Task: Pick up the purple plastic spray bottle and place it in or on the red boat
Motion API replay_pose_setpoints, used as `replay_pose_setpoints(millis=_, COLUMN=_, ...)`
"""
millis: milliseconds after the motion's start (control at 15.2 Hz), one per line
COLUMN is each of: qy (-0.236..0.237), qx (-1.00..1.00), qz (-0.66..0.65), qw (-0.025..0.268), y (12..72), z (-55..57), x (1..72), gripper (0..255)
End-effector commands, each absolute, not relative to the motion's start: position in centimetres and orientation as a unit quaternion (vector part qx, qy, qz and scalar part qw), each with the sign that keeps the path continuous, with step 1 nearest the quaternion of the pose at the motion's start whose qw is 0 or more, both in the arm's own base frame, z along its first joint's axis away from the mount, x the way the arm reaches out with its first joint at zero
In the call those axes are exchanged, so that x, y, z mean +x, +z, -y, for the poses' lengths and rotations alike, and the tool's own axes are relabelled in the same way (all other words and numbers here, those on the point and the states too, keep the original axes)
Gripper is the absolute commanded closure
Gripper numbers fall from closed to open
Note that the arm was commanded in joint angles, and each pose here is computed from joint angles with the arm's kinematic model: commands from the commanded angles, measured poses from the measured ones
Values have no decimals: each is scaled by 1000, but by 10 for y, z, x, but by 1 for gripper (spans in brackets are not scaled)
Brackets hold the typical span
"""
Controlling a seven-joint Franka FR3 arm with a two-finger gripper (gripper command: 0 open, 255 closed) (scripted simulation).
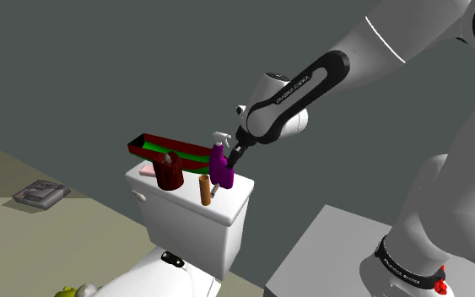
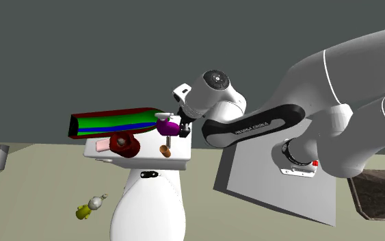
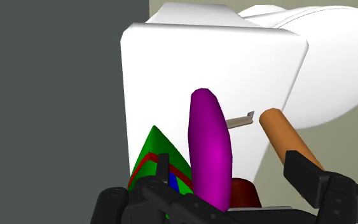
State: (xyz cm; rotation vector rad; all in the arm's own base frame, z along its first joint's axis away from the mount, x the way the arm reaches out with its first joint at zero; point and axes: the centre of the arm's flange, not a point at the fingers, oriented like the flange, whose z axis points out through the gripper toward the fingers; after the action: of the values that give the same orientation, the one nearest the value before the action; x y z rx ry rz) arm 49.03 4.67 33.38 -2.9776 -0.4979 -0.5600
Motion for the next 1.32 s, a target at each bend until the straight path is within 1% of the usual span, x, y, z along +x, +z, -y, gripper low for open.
replay_pose_setpoints(millis=0, qy=-185, qx=-968, qz=163, qw=35, y=323, z=-48, x=494, gripper=0)
replay_pose_setpoints(millis=330, qy=-185, qx=-968, qz=163, qw=35, y=295, z=-52, x=505, gripper=0)
replay_pose_setpoints(millis=858, qy=-185, qx=-968, qz=163, qw=35, y=295, z=-52, x=505, gripper=0)
replay_pose_setpoints(millis=924, qy=-185, qx=-968, qz=163, qw=35, y=295, z=-52, x=505, gripper=255)
replay_pose_setpoints(millis=1254, qy=-185, qx=-968, qz=163, qw=35, y=295, z=-52, x=505, gripper=255)
